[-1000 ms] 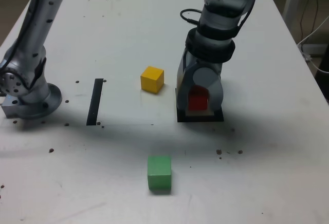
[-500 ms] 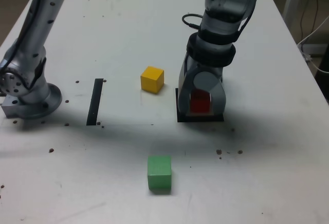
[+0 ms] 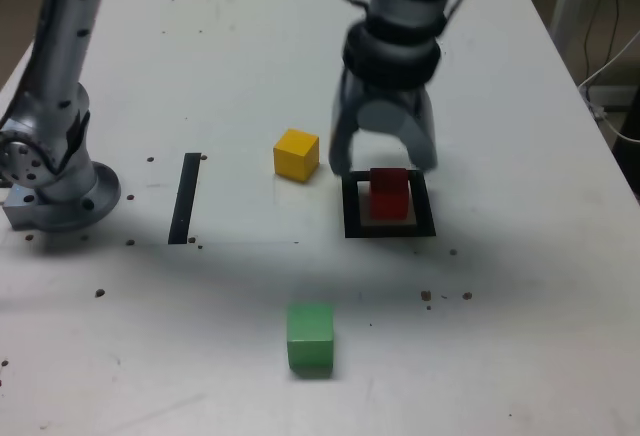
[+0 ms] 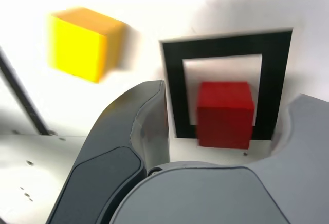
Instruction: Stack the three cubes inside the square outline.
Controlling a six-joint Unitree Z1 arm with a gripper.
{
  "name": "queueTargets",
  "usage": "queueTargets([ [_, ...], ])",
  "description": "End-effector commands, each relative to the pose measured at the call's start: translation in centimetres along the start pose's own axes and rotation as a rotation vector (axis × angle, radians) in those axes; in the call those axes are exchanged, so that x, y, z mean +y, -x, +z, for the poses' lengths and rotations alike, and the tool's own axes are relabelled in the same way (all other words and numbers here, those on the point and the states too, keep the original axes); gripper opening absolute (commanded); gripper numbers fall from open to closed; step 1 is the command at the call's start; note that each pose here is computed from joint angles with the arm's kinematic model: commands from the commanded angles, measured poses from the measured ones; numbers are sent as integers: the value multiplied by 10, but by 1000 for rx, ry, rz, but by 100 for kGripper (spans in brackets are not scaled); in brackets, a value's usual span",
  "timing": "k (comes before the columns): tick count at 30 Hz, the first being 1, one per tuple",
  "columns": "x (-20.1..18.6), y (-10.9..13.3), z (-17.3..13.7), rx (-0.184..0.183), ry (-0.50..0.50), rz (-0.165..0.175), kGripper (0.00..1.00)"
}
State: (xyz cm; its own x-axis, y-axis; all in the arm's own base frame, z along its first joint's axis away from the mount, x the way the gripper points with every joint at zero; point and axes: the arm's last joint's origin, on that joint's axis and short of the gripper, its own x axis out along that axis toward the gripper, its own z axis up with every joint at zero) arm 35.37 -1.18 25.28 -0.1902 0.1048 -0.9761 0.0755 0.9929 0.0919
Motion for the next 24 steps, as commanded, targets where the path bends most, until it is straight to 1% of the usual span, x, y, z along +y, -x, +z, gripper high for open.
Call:
queueTargets([
  [1,4,9,-14,6,6,45,100],
  [2,6,12,-22,14,6,73,100],
  [3,7,14,-28,21,5,90,100],
  [6,12,14,-43,40,-9,117,100],
  [9,17,10,-53,60,-42,126,100],
  [15,25,-5,-64,87,-152,134,100],
  [19,30,-16,-67,99,-193,136,100],
  [24,34,-28,-66,107,-228,129,99],
])
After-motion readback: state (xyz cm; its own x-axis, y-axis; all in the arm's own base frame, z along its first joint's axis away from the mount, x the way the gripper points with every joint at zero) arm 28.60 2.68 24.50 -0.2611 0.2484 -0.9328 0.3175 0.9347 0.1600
